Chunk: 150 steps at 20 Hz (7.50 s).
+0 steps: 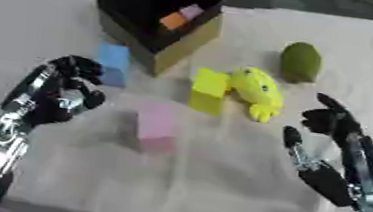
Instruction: Pick up objects on the table and place them in the box.
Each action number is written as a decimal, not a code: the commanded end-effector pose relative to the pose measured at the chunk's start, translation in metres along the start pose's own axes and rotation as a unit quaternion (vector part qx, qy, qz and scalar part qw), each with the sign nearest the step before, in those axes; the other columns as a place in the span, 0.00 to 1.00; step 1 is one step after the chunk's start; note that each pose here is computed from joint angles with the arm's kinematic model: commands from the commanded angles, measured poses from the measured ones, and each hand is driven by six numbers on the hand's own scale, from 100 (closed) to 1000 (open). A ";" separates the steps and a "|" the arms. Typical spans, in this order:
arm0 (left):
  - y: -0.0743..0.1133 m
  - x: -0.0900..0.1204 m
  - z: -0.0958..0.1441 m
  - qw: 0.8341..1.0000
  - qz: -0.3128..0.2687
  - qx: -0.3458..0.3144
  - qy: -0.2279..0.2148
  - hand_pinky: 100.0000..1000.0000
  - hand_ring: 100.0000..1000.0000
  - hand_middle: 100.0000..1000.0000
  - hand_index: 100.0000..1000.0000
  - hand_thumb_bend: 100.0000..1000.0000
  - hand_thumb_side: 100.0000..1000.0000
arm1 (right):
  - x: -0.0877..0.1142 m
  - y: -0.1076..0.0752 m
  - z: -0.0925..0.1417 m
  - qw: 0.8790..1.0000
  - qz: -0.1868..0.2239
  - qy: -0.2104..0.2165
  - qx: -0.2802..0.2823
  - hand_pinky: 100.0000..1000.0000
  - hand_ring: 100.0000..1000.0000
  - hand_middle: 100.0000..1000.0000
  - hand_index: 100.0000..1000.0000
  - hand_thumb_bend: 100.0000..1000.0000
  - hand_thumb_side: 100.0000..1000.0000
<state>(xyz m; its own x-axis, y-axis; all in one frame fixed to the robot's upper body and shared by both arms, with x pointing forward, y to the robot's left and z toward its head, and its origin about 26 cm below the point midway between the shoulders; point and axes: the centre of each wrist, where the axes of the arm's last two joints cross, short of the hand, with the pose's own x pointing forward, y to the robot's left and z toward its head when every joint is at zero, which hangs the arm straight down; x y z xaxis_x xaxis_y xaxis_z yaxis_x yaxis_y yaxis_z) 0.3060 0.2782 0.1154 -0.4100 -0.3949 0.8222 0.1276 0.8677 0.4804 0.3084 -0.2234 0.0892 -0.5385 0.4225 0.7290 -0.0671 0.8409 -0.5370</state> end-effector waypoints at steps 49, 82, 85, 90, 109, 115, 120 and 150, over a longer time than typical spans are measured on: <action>0.104 -0.004 -0.120 0.883 -0.387 -0.240 0.112 0.73 0.70 0.69 0.79 0.65 0.25 | -0.004 -0.002 0.004 1.000 0.005 0.003 0.015 0.68 0.65 0.64 0.92 0.26 0.47; 0.096 -0.002 -0.123 0.878 -0.409 -0.230 0.094 0.61 0.48 0.43 0.56 0.35 0.12 | -0.004 -0.002 0.004 1.000 0.004 0.004 0.014 0.68 0.65 0.64 0.92 0.25 0.48; 0.105 0.015 -0.122 0.879 -0.420 -0.210 0.075 0.61 0.49 0.43 0.56 0.34 0.13 | -0.004 -0.002 0.004 1.000 0.005 0.005 0.013 0.68 0.65 0.64 0.92 0.25 0.48; 0.129 0.053 -0.116 0.878 -0.444 -0.174 0.044 0.63 0.49 0.44 0.56 0.34 0.14 | -0.005 -0.003 0.005 1.000 0.006 0.007 0.011 0.68 0.65 0.64 0.92 0.24 0.48; 0.123 0.065 -0.185 0.904 -0.408 0.031 0.127 0.57 0.57 0.54 0.66 0.44 0.19 | -0.006 0.003 0.007 1.000 -0.003 0.008 0.025 0.68 0.65 0.63 0.92 0.24 0.48; 0.111 0.036 -0.196 0.890 -0.407 0.074 0.192 0.56 0.62 0.62 0.74 0.54 0.28 | -0.006 0.004 0.006 1.000 -0.006 0.007 0.028 0.68 0.65 0.63 0.92 0.24 0.49; 0.112 0.010 -0.191 0.887 -0.404 0.092 0.205 0.61 0.69 0.71 0.81 0.68 0.40 | -0.006 0.004 0.006 1.000 -0.006 0.007 0.026 0.68 0.65 0.63 0.92 0.24 0.49; 0.069 0.098 -0.059 0.912 -0.350 -0.213 -0.034 0.59 0.63 0.63 0.75 0.67 0.33 | -0.006 -0.002 0.003 1.000 0.002 0.009 0.010 0.68 0.65 0.63 0.92 0.23 0.49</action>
<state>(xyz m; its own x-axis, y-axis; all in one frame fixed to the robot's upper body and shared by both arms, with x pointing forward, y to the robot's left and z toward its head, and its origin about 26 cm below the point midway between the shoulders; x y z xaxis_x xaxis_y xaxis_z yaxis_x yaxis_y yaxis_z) 0.3345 0.2820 0.2346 -0.5605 -0.7719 0.3001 0.1627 0.2526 0.9538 0.3079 -0.2244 0.0796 -0.5132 0.4208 0.7480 -0.0990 0.8367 -0.5386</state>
